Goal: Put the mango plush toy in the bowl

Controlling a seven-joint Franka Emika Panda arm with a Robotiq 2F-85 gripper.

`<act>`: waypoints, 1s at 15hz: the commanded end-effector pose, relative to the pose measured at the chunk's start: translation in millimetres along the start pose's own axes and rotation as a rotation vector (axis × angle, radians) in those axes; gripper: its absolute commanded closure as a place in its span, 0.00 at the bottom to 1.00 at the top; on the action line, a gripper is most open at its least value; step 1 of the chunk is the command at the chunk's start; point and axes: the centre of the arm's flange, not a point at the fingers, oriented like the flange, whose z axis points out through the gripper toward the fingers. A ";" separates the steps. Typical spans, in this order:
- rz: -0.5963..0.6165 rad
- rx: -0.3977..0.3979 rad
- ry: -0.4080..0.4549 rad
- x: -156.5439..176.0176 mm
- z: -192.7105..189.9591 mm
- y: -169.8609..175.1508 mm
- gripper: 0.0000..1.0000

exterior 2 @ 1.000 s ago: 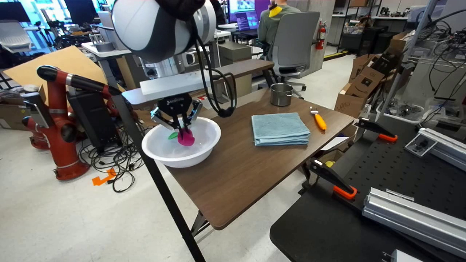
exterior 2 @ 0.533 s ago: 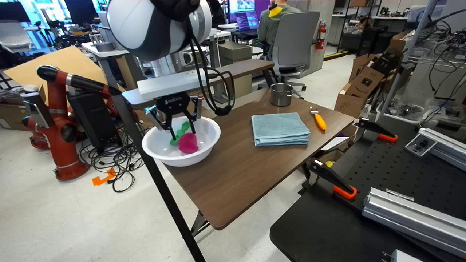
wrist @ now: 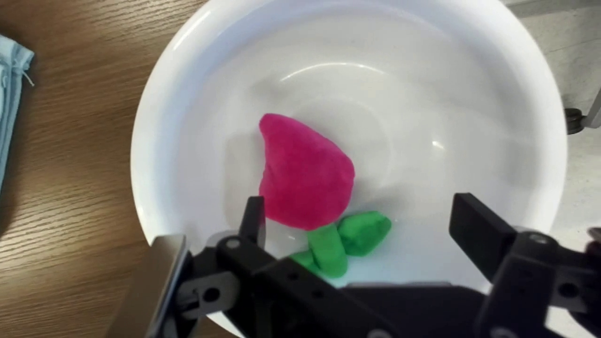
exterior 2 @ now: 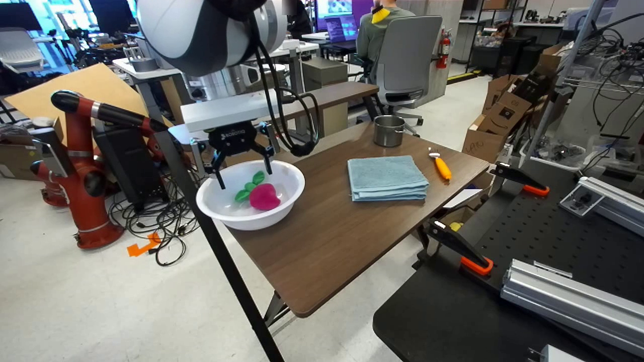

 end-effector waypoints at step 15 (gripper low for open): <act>-0.023 0.036 0.041 -26.6 -58.8 4.1 0.00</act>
